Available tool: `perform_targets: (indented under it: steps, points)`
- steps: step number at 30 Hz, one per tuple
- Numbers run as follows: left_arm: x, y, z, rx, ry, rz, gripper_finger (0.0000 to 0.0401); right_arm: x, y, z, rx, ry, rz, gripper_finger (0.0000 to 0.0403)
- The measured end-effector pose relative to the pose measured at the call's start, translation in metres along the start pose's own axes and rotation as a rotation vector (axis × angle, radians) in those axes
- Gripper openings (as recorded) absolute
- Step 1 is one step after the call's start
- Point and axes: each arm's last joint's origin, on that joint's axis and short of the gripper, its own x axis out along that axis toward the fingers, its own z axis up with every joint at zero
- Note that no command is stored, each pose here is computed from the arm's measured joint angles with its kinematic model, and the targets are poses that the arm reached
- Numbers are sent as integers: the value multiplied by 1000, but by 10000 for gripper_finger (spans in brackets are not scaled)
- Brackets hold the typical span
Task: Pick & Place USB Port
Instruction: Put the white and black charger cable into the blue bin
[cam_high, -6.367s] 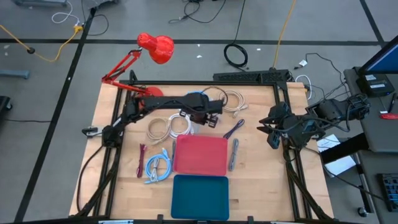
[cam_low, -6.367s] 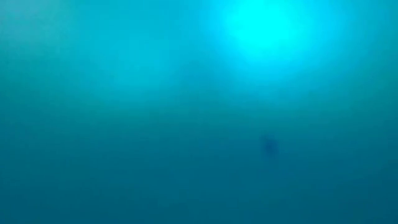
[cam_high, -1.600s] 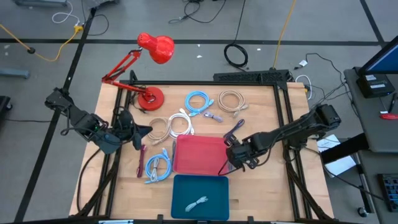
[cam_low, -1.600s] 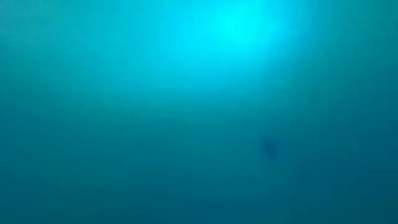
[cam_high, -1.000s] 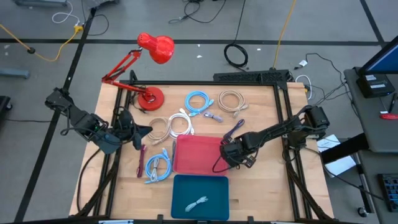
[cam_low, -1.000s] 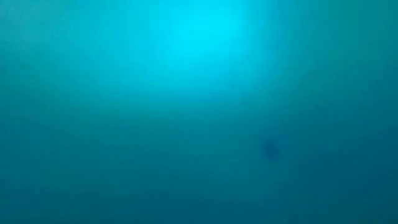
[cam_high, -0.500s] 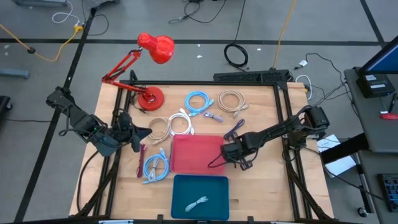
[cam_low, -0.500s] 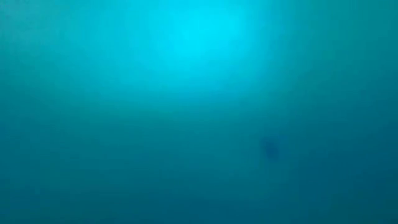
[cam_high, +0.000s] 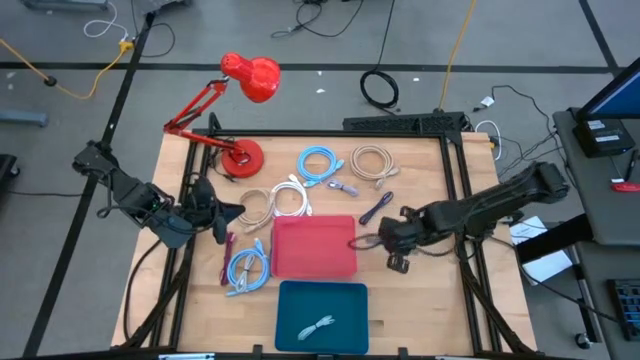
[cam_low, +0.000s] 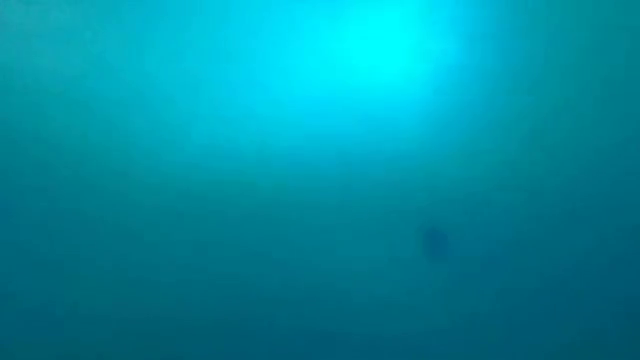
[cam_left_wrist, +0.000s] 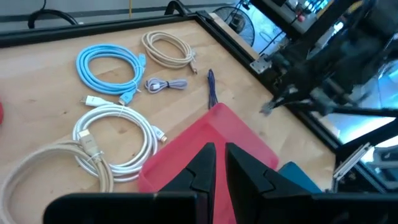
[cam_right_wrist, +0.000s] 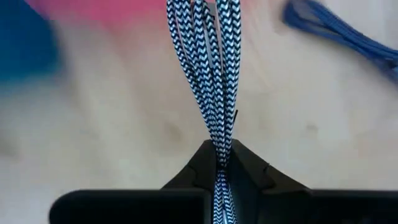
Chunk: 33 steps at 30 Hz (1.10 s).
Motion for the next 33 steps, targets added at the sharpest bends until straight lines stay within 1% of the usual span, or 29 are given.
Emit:
perform_targets:
  steps: [3, 7, 9, 11, 13, 14, 15, 16, 20, 23, 26, 28, 30, 33]
  points:
    - [2, 1, 2, 2, -14, 15, 37, -23, 4, 7, 177, -157, 170, 14]
    - [5, 3, 6, -57, -45, 46, 37, -55, 17, 29, 313, -492, 436, 14]
    - [7, 4, 7, -81, -54, 56, 37, -69, 25, 43, 354, -669, 574, 14]
    - [10, 1, 8, -98, -59, 50, 37, -80, 33, 56, 368, -825, 710, 14]
    - [14, -4, 8, -113, -57, 33, 37, -85, 41, 66, 368, -924, 813, 14]
    - [16, -8, 7, -127, -59, 19, 37, -83, 46, 71, 364, -936, 835, 14]
    - [18, -12, 6, -141, -63, 5, 37, -81, 53, 74, 349, -921, 840, 14]
    - [21, -17, 5, -151, -67, -9, 37, -77, 61, 75, 308, -876, 826, 14]
    - [36, -41, -5, -170, -81, -81, 37, -59, 105, 71, 108, -639, 712, 14]
    - [49, -59, -16, -194, -73, -141, 37, -40, 138, 59, -55, -442, 624, 14]
    - [58, -74, -28, -219, -56, -196, 37, -22, 161, 49, -128, -325, 544, 14]
    - [62, -81, -38, -220, -44, -213, 37, -15, 171, 44, -174, -307, 530, 14]
    - [64, -85, -46, -230, -41, -220, 37, -12, 173, 42, -198, -299, 496, 13]
    - [64, -89, -55, -255, -57, -211, 37, 5, 163, 38, -209, -217, 347, 13]
